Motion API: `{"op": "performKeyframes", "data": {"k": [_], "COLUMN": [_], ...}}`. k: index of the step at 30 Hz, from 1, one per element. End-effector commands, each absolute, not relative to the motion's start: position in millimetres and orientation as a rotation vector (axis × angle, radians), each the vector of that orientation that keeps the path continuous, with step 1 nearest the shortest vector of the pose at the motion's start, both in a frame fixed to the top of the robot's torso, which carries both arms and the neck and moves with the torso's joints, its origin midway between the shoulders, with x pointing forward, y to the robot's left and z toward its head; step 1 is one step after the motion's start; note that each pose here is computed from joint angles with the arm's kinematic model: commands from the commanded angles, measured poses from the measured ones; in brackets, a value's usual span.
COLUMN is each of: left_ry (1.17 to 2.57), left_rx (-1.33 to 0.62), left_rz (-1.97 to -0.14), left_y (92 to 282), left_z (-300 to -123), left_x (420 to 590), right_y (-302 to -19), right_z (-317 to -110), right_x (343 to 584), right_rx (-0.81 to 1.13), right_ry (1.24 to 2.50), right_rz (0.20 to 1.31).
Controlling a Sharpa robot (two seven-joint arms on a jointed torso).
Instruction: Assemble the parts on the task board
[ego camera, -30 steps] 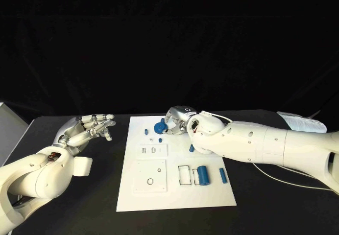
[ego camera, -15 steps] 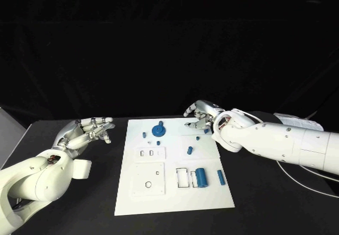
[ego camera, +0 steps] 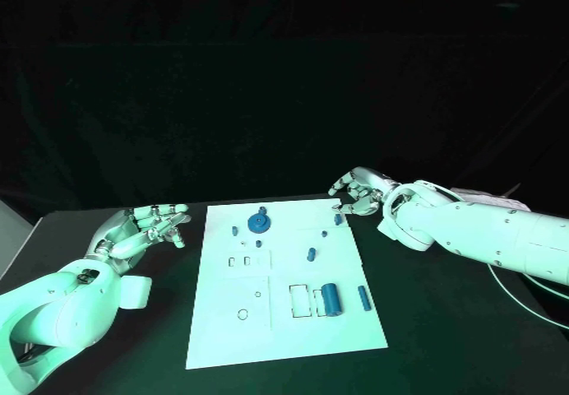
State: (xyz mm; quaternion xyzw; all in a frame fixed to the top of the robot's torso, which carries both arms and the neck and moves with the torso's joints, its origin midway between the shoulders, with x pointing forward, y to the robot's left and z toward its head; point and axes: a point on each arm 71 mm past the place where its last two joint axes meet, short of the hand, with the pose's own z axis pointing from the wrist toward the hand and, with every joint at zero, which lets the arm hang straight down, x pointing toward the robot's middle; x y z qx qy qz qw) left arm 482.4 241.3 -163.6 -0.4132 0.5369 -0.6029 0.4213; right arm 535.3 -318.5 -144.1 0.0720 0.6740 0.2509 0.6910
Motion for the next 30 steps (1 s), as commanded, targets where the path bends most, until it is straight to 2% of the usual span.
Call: {"op": "performKeyframes", "data": {"k": [1, 16, 30], "left_ry": [1.352, 1.351, 1.351], "left_rx": [-1.023, -1.027, -1.029], "left_rz": [-1.536, -1.529, -1.526], "left_y": [238.7, 240.4, 241.0], "left_z": [-163.8, -165.5, -165.9], "left_x": [481.6, 482.1, 482.4], "right_y": [-321, -334, -335], "right_z": [-148, -161, -165], "right_x": [536, 534, 532], "right_rx": [0.126, 0.088, 0.09], "right_ry": [1.549, 1.604, 1.625], "right_rz": [0.58, 0.48, 0.462]}}
